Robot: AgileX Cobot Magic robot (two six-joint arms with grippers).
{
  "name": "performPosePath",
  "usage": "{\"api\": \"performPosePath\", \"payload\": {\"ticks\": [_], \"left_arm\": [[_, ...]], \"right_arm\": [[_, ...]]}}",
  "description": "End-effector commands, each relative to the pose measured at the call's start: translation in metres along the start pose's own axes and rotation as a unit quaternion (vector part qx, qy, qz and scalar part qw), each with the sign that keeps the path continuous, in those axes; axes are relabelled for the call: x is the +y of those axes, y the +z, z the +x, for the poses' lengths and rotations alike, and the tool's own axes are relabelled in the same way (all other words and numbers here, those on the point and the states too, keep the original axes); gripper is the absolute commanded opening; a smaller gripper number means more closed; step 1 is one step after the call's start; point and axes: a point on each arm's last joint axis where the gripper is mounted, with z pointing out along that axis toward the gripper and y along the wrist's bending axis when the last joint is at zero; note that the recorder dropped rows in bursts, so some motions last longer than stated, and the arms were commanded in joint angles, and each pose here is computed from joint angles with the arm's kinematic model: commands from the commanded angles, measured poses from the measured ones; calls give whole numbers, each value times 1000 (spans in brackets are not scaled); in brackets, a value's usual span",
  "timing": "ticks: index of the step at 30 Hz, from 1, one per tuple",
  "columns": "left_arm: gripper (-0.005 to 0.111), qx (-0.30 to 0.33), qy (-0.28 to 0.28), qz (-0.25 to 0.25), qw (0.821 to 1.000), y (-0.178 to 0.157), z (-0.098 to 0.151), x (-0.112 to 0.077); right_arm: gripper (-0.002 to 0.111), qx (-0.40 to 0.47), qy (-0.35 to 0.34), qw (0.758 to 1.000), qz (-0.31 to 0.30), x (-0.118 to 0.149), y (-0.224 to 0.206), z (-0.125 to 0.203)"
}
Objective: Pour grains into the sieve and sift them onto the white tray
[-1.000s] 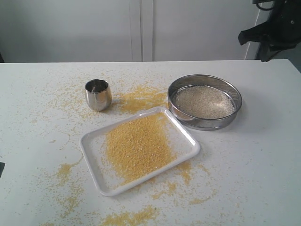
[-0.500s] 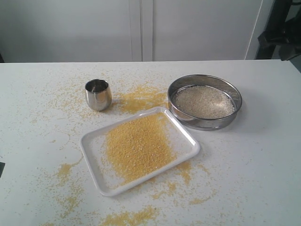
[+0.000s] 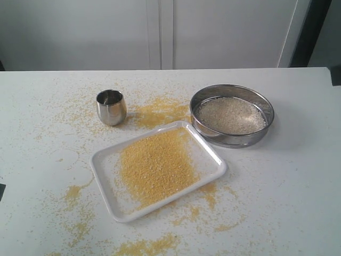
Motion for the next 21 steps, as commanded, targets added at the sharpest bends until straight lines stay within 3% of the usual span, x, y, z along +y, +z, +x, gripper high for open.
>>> {"api": "performPosePath", "payload": {"ticks": [1, 11, 21], "left_arm": [[0, 0, -4, 1, 1000, -2, -1, 0], [0, 0, -4, 1, 1000, -2, -1, 0], [0, 0, -4, 1, 1000, -2, -1, 0]], "right_arm": [[0, -30, 3, 1000, 6, 3, -12, 16], [0, -85, -41, 996, 1, 15, -37, 46], [0, -102, -39, 994, -4, 20, -43, 69]]}}
